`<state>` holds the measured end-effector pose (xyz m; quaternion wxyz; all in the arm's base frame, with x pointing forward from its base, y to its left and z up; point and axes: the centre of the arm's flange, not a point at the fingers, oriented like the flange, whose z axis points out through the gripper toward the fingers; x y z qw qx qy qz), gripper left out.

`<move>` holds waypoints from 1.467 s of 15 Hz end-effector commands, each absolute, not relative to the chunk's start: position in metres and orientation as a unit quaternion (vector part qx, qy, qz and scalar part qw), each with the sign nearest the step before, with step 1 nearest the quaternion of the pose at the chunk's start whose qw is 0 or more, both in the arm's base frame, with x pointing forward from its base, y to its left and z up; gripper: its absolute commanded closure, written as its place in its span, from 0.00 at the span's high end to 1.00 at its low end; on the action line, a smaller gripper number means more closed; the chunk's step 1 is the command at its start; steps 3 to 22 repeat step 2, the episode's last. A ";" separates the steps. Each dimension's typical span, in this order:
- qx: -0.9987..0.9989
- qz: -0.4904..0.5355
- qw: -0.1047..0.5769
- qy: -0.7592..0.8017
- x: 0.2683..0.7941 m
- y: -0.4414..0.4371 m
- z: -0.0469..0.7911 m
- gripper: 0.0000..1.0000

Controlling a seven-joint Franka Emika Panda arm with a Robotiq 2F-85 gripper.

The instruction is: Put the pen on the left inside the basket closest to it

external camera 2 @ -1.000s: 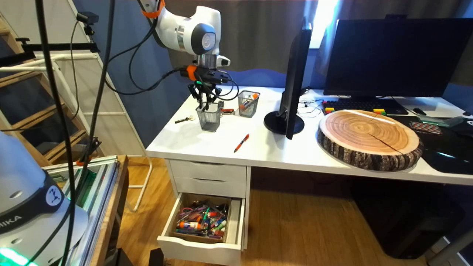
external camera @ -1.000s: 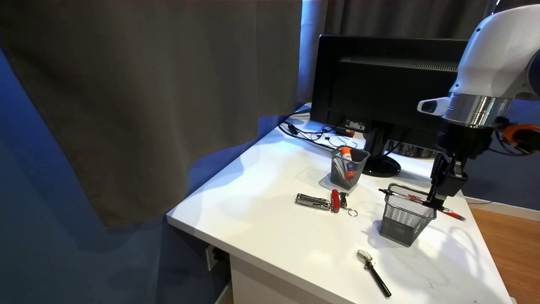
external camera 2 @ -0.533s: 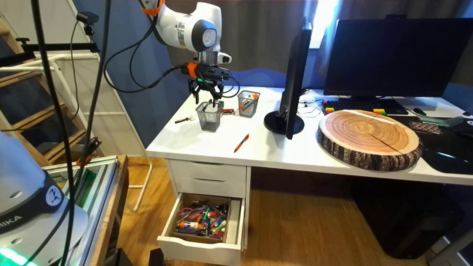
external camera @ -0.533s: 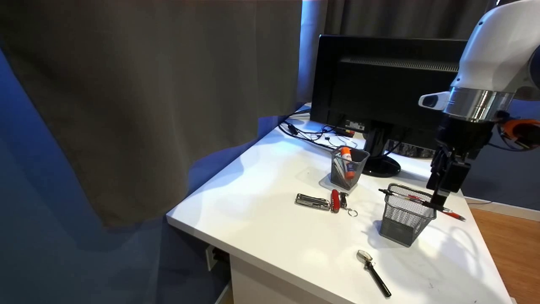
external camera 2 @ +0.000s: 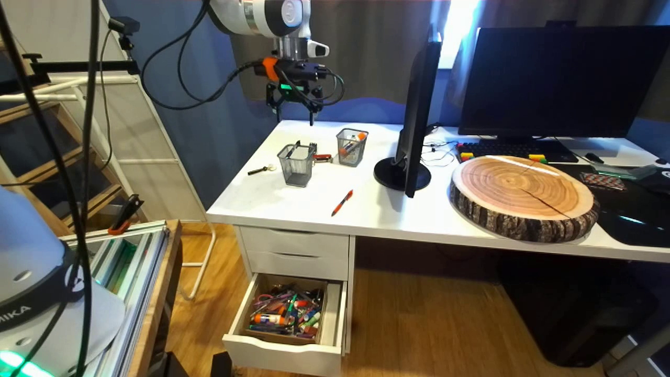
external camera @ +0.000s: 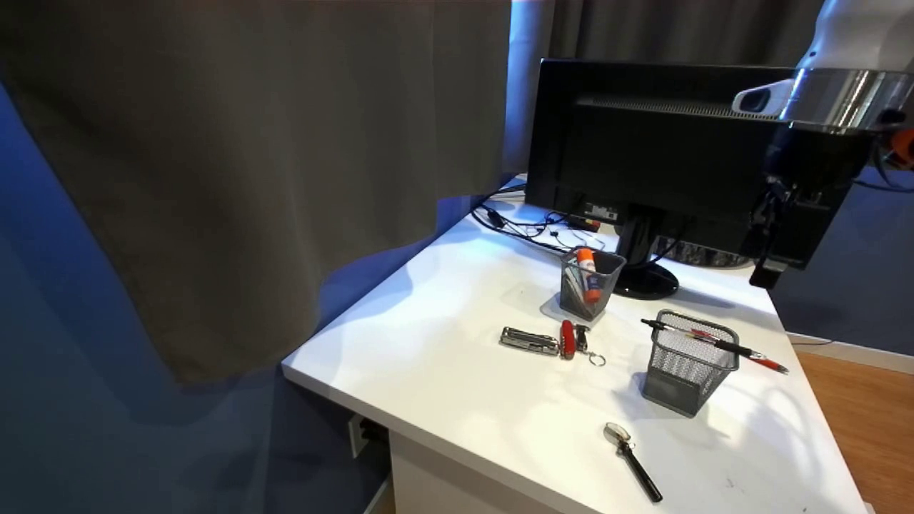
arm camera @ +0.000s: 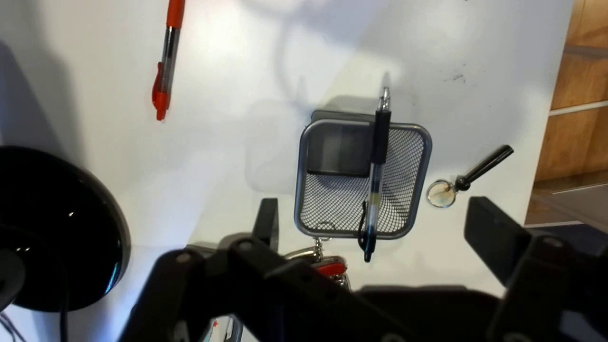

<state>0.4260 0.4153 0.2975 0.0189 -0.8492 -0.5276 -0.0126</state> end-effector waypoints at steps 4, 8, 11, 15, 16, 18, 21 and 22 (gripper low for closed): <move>-0.849 -0.022 0.017 -0.528 0.426 0.416 0.308 1.00; -0.849 -0.022 0.017 -0.528 0.426 0.416 0.308 1.00; -0.849 -0.022 0.017 -0.528 0.426 0.416 0.308 1.00; -0.849 -0.022 0.017 -0.528 0.426 0.416 0.308 1.00; -0.849 -0.022 0.017 -0.528 0.426 0.416 0.308 1.00; -0.849 -0.022 0.017 -0.528 0.426 0.416 0.308 1.00; -0.849 -0.022 0.017 -0.528 0.426 0.416 0.308 1.00; -0.849 -0.022 0.017 -0.528 0.426 0.416 0.308 1.00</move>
